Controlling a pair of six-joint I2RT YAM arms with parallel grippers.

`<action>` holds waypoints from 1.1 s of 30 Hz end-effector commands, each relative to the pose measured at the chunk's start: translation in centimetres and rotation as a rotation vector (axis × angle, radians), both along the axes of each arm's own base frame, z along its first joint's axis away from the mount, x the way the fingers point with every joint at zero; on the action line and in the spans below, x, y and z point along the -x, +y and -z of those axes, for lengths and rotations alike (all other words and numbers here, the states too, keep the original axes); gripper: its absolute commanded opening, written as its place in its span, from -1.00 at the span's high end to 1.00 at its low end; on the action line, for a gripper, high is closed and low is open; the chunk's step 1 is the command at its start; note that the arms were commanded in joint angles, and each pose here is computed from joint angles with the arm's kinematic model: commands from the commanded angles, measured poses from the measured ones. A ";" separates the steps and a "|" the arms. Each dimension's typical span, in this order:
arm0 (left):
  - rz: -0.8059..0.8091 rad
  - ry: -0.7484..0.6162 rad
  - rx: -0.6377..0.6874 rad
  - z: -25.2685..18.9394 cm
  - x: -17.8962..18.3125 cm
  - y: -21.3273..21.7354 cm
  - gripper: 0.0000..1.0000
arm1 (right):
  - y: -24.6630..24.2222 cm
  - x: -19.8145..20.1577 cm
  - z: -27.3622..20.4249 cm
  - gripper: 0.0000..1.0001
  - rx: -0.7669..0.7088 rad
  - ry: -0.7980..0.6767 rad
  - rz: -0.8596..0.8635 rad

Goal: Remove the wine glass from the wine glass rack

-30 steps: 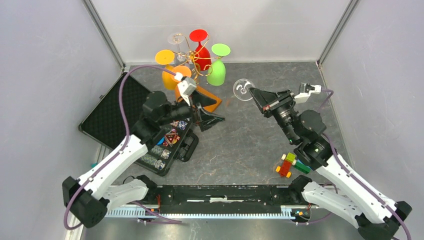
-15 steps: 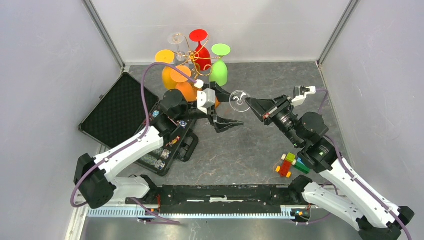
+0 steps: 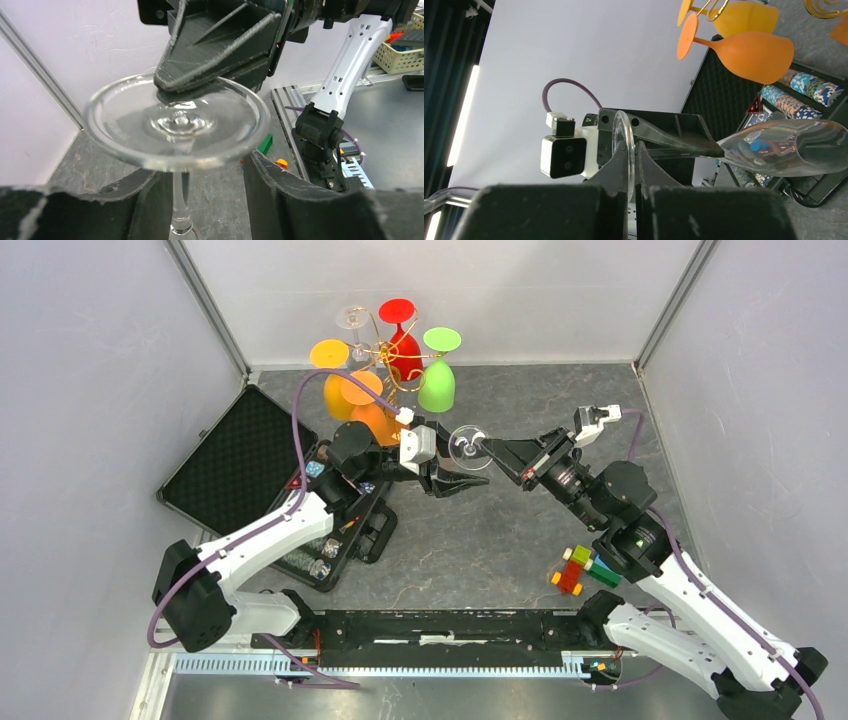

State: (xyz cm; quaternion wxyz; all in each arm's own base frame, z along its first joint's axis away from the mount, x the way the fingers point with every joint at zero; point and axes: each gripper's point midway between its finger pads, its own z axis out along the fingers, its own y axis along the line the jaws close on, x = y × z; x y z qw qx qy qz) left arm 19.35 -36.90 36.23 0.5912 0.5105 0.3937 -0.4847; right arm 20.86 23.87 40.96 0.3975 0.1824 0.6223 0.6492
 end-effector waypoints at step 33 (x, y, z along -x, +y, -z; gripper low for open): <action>-0.133 -0.054 0.095 -4.5 -2.4 0.3 0.96 | -3.8 -2.0 -4.4 -0.88 0.021 -0.297 0.239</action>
